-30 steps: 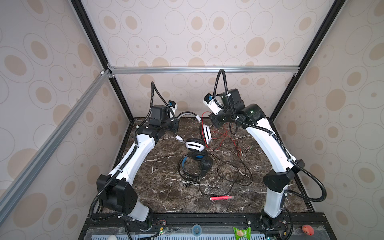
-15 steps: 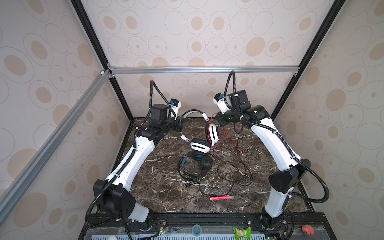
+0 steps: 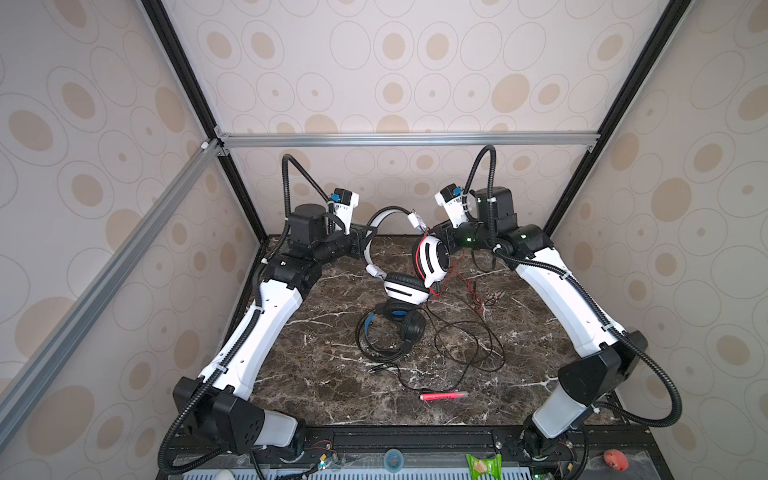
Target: Wrap the headphones
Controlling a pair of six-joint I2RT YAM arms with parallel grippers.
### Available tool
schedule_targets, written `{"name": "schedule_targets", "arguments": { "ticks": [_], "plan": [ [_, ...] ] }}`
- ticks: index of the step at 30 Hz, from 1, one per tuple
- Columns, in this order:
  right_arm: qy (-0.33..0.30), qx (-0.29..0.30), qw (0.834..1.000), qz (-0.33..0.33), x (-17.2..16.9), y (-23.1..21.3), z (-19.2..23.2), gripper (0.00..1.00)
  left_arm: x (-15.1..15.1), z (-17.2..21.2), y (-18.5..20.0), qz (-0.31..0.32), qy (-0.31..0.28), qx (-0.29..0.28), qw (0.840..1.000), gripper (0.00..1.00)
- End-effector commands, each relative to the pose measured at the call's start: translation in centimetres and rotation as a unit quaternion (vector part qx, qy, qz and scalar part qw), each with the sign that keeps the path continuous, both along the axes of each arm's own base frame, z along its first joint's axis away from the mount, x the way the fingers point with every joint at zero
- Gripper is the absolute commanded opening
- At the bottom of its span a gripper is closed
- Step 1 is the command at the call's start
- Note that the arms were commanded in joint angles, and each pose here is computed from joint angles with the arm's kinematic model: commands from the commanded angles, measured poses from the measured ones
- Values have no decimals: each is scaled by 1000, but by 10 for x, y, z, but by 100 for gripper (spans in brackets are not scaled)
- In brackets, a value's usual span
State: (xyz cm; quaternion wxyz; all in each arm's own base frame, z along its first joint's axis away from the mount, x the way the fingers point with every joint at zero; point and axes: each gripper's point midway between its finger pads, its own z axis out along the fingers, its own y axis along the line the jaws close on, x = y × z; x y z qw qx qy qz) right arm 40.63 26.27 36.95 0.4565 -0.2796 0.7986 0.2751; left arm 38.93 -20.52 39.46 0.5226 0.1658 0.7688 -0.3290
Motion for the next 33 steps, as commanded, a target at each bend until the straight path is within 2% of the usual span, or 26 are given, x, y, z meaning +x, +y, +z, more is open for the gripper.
{"name": "schedule_targets", "arguments": {
  "ticks": [1, 8, 14, 21, 26, 33],
  "plan": [
    [-29, 65, 997, 33, -9, 6, 26, 54, -19, 72, -3, -19, -65, -65, 996, 0],
    [-21, 115, 991, 63, -17, 13, 23, 62, -23, 110, -3, -22, -79, -125, 989, 0],
    [-14, 153, 986, 66, -11, 19, 16, 64, -27, 129, -1, -19, -87, -149, 985, 0],
    [24, 183, 981, 61, 9, 30, -19, 64, -31, 145, 3, -12, -92, -172, 981, 0],
    [58, 198, 976, 69, 20, 41, -49, 60, -27, 141, 9, 13, -84, -173, 981, 0],
    [102, 212, 970, 68, 20, 45, -84, 45, -15, 154, 26, 71, -93, -216, 969, 0]
  ]
}}
